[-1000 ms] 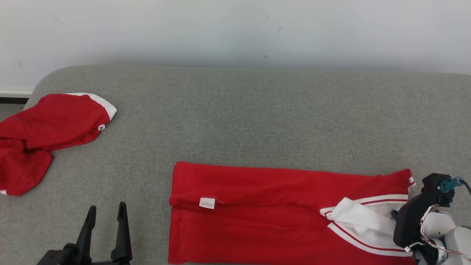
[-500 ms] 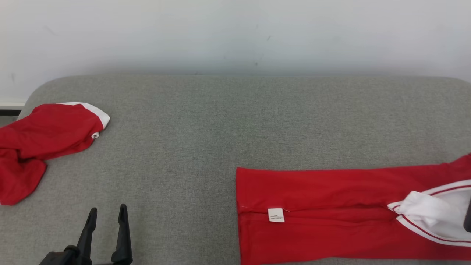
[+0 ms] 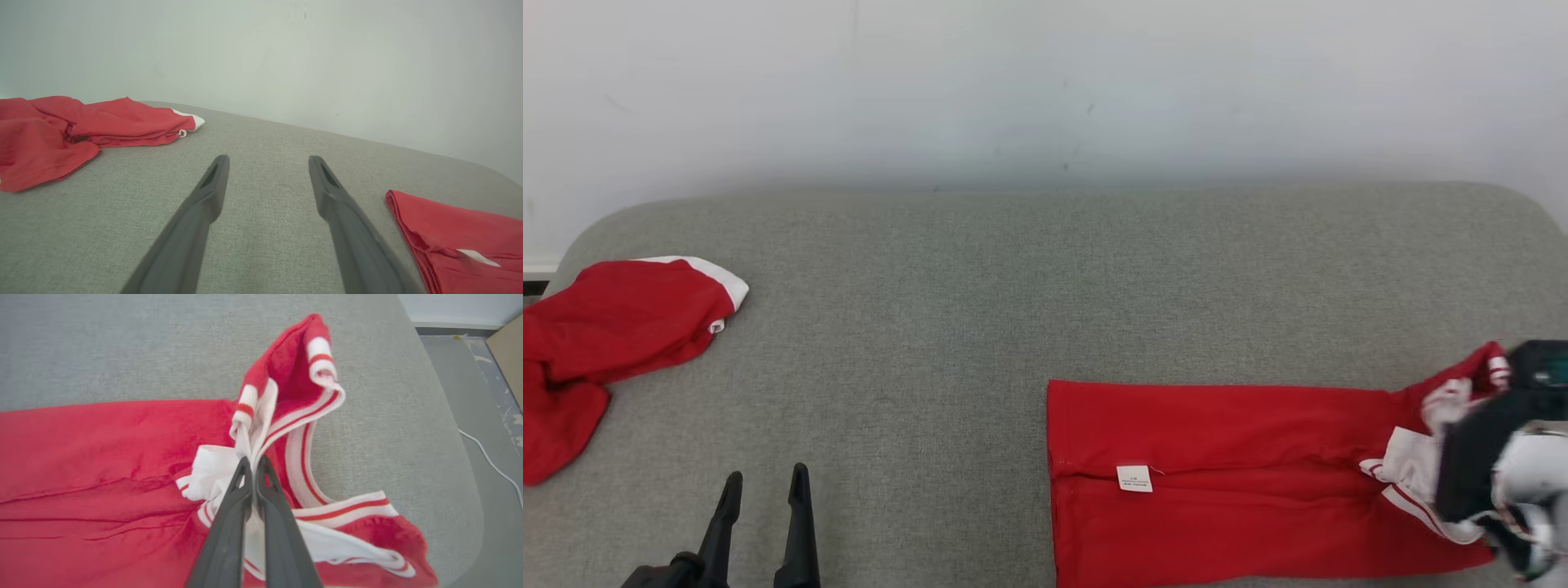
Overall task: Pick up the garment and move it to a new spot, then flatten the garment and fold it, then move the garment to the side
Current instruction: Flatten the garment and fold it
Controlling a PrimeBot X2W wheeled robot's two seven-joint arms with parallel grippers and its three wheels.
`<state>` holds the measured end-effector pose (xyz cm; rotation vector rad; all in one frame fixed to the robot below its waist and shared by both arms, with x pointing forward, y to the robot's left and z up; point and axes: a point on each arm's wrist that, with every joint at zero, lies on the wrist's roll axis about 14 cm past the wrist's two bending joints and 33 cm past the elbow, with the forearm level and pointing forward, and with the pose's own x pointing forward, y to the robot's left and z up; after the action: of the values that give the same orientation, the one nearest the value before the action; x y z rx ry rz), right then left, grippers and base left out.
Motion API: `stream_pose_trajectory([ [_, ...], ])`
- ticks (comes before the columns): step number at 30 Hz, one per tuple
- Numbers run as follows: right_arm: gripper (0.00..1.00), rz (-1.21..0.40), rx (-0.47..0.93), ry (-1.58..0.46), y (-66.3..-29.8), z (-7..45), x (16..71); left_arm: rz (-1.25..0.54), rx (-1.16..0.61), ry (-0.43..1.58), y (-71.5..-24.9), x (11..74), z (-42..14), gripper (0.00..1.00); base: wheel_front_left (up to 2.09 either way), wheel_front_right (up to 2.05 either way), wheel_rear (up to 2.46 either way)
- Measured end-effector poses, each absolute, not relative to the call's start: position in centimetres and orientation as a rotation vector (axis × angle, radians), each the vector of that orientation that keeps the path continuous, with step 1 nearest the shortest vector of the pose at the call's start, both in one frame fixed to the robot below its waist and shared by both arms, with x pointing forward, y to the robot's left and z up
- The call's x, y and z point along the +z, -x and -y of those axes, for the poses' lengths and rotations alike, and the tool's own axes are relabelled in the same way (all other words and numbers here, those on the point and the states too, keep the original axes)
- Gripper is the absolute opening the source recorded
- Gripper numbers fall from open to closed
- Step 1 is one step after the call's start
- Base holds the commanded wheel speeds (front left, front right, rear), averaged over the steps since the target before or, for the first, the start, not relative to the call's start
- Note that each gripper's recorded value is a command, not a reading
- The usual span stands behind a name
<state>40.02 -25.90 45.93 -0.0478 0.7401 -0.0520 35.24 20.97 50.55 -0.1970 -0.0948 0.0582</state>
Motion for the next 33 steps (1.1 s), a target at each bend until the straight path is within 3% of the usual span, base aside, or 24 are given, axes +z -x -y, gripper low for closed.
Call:
stream_pose_trajectory([
  [7,0.0,-0.718,0.237,0.124,-40.1,15.9,46.8,0.098,0.051,0.201,-35.2,50.7,-20.7,1.0,0.0,0.0,0.0],
  [15,0.0,-0.724,0.457,0.156,-39.7,7.8,46.3,0.093,0.053,0.207,-35.0,50.5,-20.6,1.0,0.0,0.0,0.0],
  [30,0.0,-0.771,0.633,0.19,-40.3,0.4,44.2,0.086,0.076,0.213,-34.7,50.2,-21.2,1.0,0.0,0.0,0.0],
  [31,0.29,-0.77,0.636,0.196,-40.4,0.3,44.1,0.085,0.077,0.213,-34.7,50.2,-21.2,1.0,0.0,0.0,0.0],
  [32,1.0,-0.768,0.637,0.194,-40.6,0.2,44.1,0.085,0.077,0.213,-34.7,50.2,-21.2,1.0,0.0,0.0,0.0],
  [33,1.0,-0.759,0.641,0.177,-40.7,0.0,44.2,0.083,0.078,0.213,-34.7,50.2,-21.2,1.0,0.0,0.0,0.0],
])
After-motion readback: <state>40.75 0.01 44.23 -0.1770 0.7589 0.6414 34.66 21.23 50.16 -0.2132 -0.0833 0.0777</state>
